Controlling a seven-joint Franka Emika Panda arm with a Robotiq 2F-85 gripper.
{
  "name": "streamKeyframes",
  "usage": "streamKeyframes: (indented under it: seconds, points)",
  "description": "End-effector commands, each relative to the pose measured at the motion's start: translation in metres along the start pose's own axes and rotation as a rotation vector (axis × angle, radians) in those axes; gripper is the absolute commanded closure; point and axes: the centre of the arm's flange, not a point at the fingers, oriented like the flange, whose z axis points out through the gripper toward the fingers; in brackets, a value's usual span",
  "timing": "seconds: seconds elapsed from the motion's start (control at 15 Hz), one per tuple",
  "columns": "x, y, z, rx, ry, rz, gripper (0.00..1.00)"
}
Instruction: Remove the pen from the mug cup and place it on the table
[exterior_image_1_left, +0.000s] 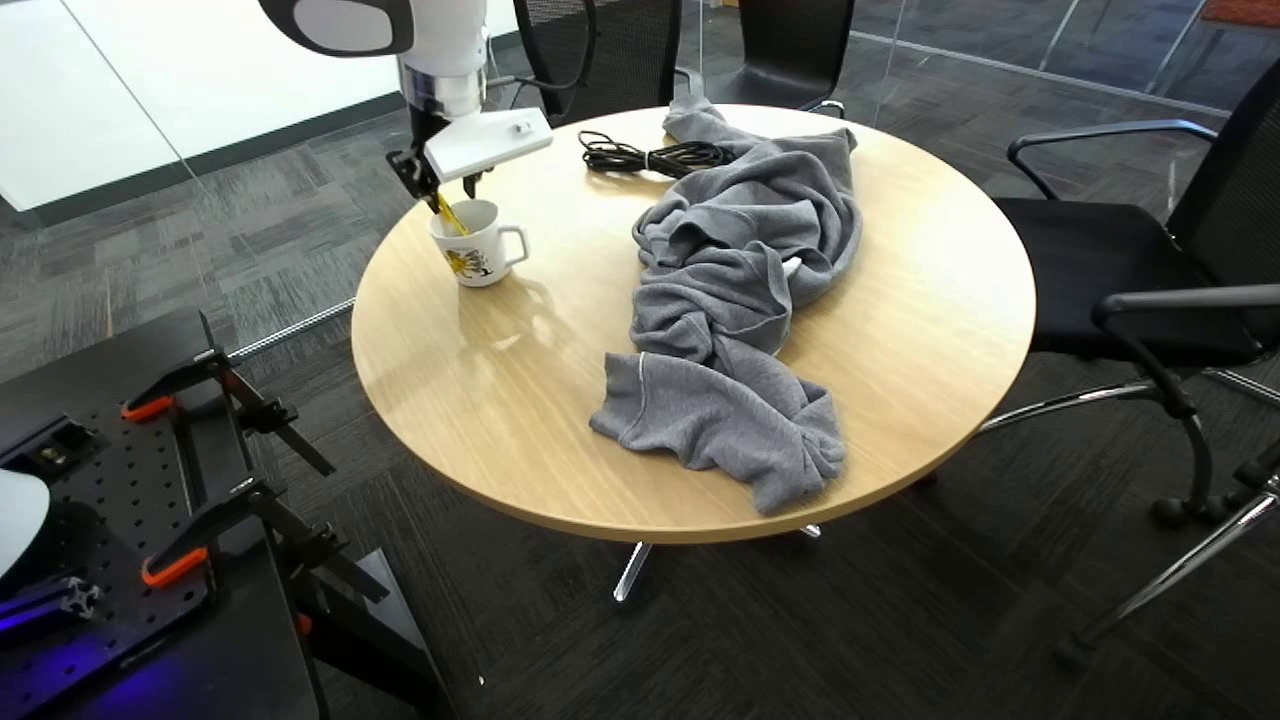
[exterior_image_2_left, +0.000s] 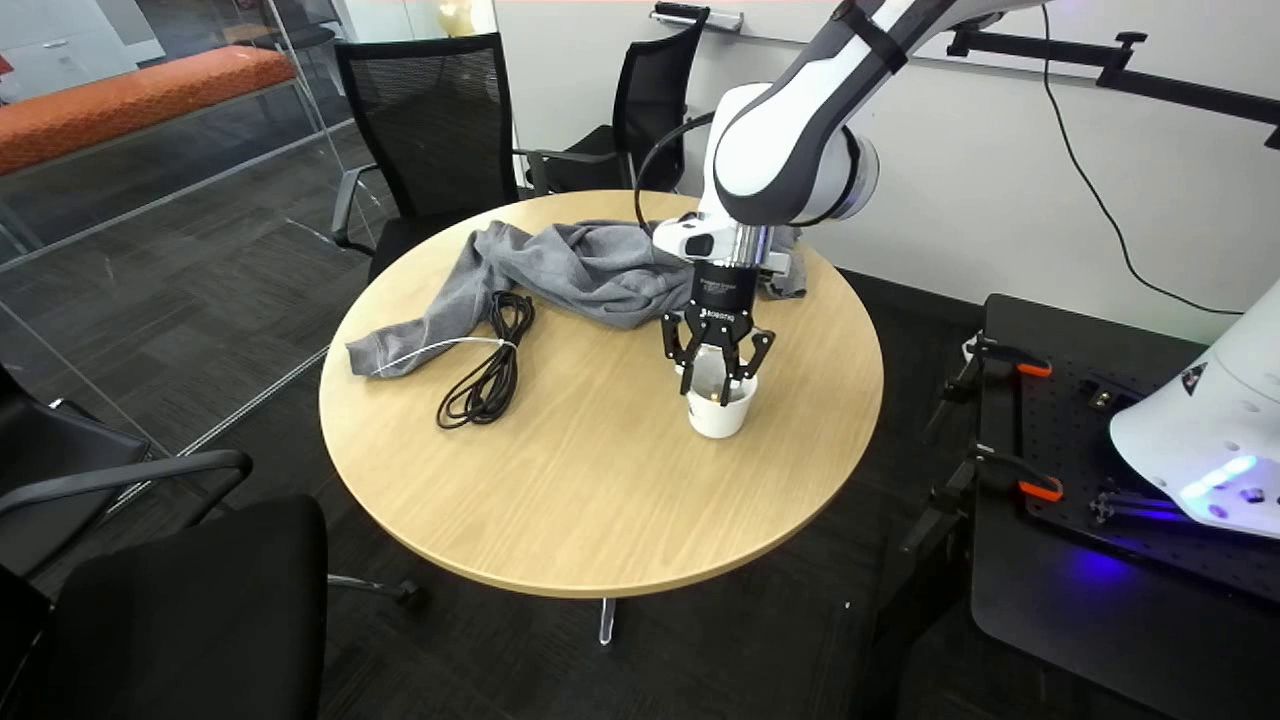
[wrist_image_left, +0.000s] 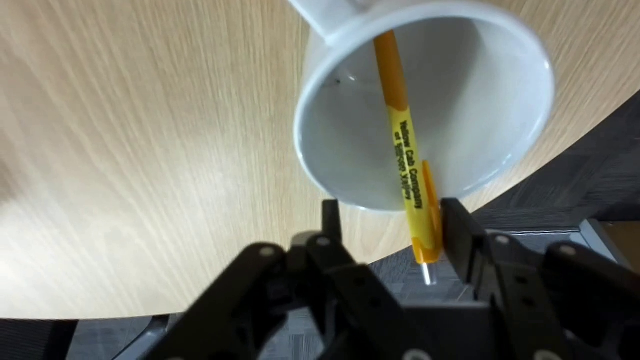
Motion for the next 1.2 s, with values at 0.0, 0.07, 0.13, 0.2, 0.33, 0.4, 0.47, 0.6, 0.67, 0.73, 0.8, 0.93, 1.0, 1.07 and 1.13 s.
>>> streamKeyframes:
  seconds: [0.0,0.07,0.13,0.2,0.33,0.4,0.47,0.6,0.67,0.73,0.8,0.93,1.0,1.07,1.13]
  points:
    - [0.0,0.006,0.002,-0.02,0.02,0.005,0.77]
    - [0.001,0.007,0.002,-0.023,0.021,0.005,0.85]
    - [0.001,0.008,0.001,-0.026,0.021,0.005,0.92]
    - [0.002,0.008,-0.001,-0.031,0.022,0.004,0.98]
    - [0.003,0.007,-0.005,-0.04,0.025,0.003,0.99]
    - [0.004,0.006,-0.006,-0.043,0.026,0.004,0.96]
    - [0.005,0.005,-0.009,-0.049,0.028,0.002,0.96]
    - [0.009,0.002,-0.015,-0.06,0.034,0.005,0.96]
    - [0.011,0.0,-0.018,-0.068,0.04,0.007,0.96]
    - [0.013,-0.002,-0.022,-0.074,0.047,0.011,0.96]
    - [0.017,-0.004,-0.027,-0.081,0.053,0.015,0.96]
    - [0.025,-0.008,-0.037,-0.097,0.06,0.016,0.96]
    - [0.028,-0.011,-0.043,-0.108,0.061,0.02,0.96]
    - [0.031,-0.014,-0.049,-0.12,0.062,0.019,0.96]
    - [0.034,-0.017,-0.056,-0.13,0.064,0.019,0.96]
